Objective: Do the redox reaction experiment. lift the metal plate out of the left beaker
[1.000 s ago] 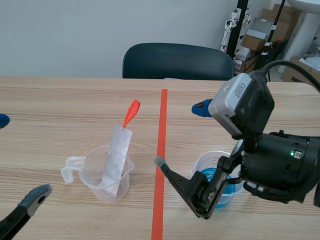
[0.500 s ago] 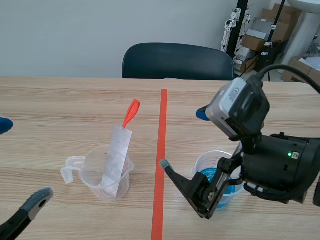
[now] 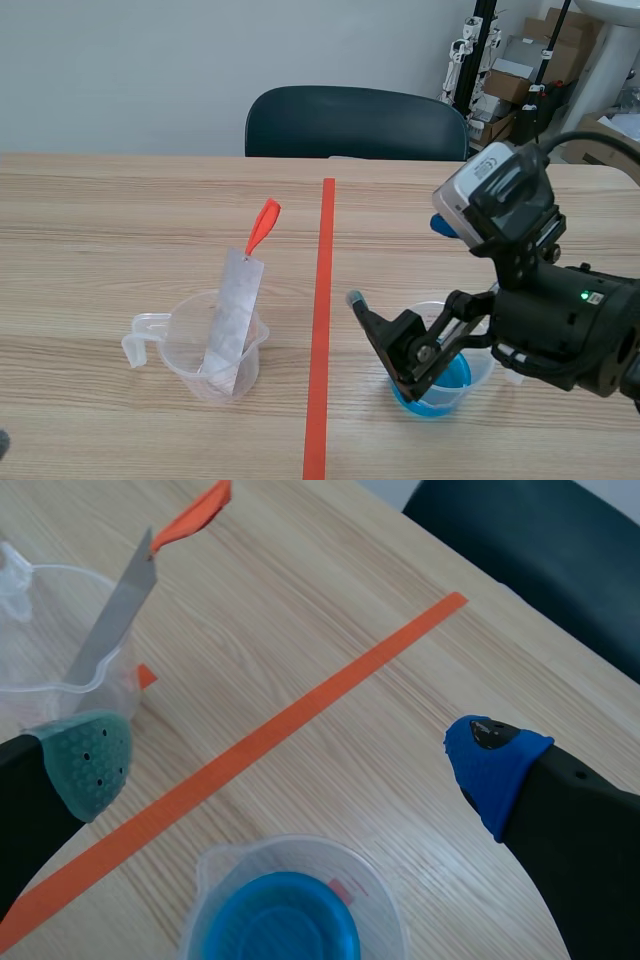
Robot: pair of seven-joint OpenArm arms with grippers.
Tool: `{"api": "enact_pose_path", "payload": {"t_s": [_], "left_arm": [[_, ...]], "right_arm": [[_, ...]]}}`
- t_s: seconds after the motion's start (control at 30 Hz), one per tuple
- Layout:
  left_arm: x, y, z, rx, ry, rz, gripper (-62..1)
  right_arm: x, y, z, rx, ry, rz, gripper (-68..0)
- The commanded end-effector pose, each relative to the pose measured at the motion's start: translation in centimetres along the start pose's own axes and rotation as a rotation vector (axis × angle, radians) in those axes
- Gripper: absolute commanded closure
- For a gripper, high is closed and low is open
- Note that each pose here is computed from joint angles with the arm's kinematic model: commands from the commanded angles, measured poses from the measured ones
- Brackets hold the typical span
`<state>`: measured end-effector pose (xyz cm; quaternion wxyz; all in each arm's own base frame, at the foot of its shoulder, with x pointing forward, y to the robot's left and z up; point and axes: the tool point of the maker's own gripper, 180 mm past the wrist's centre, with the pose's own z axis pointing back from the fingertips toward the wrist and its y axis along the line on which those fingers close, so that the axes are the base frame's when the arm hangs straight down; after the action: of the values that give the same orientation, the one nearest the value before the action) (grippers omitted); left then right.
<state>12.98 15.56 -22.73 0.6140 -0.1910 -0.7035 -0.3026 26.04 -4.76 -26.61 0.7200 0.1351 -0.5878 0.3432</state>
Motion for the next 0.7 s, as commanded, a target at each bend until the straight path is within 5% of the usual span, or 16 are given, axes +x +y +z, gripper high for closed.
{"api": "enact_pose_path", "payload": {"t_s": [0.0,0.33,0.47,0.67], "left_arm": [[0.3,0.0,0.4,0.028,-0.033,0.022,-58.1],[-2.5,-0.1,5.2,0.199,-0.004,0.080,-58.1],[-4.0,-1.0,6.4,0.252,0.012,0.085,-58.1],[-4.6,-2.5,7.6,0.315,-0.048,0.101,-58.1]], "right_arm": [[2.1,-0.7,-0.1,-0.023,-0.078,0.014,-67.9],[4.0,-0.4,-0.1,-0.007,-0.177,0.028,-67.9],[4.9,0.2,-0.3,0.036,-0.213,-0.083,-67.9],[5.5,-0.2,-0.3,0.038,-0.248,-0.349,-67.9]]}}
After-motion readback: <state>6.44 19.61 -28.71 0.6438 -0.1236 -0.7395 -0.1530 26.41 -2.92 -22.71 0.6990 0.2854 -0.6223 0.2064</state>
